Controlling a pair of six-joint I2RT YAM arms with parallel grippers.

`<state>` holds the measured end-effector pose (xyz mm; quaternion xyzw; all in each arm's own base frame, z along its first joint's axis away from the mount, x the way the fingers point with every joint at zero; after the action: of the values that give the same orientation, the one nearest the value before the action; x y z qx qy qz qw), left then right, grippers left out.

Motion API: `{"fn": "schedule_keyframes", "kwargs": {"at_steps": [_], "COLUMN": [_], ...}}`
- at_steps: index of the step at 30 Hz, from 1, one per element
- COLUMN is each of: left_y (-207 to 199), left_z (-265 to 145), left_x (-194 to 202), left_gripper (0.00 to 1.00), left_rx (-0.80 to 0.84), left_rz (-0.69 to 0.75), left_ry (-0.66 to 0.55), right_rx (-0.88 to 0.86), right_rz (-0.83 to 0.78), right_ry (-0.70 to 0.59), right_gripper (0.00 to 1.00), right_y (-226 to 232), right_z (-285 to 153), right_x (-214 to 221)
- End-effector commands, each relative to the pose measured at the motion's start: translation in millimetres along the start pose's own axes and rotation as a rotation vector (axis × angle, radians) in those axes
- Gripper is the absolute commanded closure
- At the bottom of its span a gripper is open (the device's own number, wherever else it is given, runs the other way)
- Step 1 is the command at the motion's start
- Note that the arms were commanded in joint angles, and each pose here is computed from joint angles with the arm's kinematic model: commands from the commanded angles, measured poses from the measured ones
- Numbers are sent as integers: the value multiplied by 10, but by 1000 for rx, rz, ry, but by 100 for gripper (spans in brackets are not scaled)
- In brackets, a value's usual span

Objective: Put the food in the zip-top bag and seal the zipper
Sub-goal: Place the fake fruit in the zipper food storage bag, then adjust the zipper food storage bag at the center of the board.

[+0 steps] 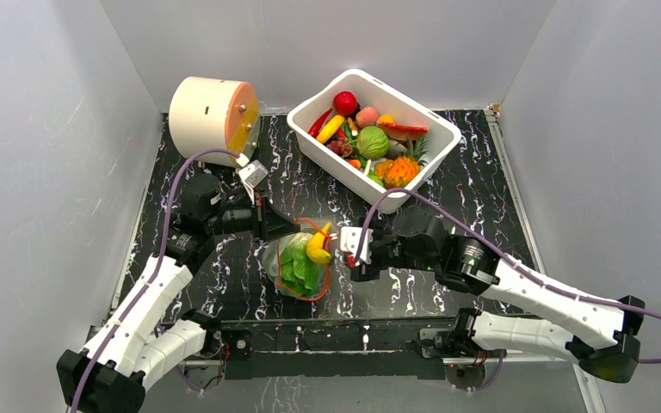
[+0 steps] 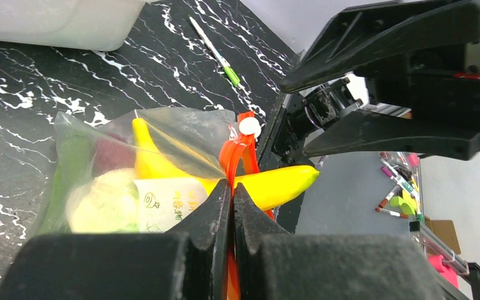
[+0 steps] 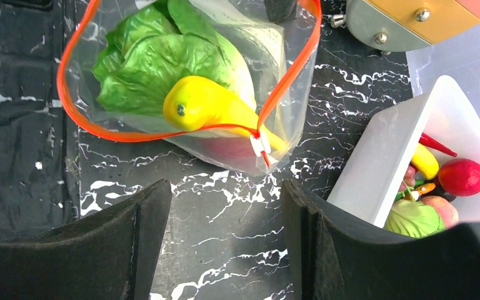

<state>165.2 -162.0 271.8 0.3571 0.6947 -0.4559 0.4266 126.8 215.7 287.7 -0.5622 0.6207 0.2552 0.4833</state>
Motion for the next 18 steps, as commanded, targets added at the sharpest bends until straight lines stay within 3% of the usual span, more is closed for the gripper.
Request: {"fn": "schedule_keyframes", "kwargs": {"at_steps": [1, 11, 15, 18], "left_y": [-138, -165, -169, -169], "left_z": [-37, -22, -23, -27], "left_x": [-205, -172, -169, -169], "left_gripper": [100, 100, 100, 100], "left_rx": [102, 160, 166, 161], "left_rz": [85, 82, 83, 86], "left_ry": [-51, -54, -52, -51], "right_rx": [5, -5, -28, -21], "right_rz": [-109, -203, -215, -205], "right_ry": [-73, -69, -76, -94], "right_gripper": [38, 43, 54, 74], "right_y": [-60, -133, -116, -122], "right_z": [95, 383, 424, 420], "right_x": [-98, -136, -145, -173]}}
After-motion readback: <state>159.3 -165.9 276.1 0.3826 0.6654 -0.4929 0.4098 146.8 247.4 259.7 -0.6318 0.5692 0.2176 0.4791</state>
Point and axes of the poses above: each gripper's point midway between its finger pads, its own z axis out along the fingers, its own y axis along the line the jaws close on, x = y × z, the point moved 7 cm from there along -z, back along the fingers, and after that the axes turned 15 degrees about z, right-handed, at the moved point
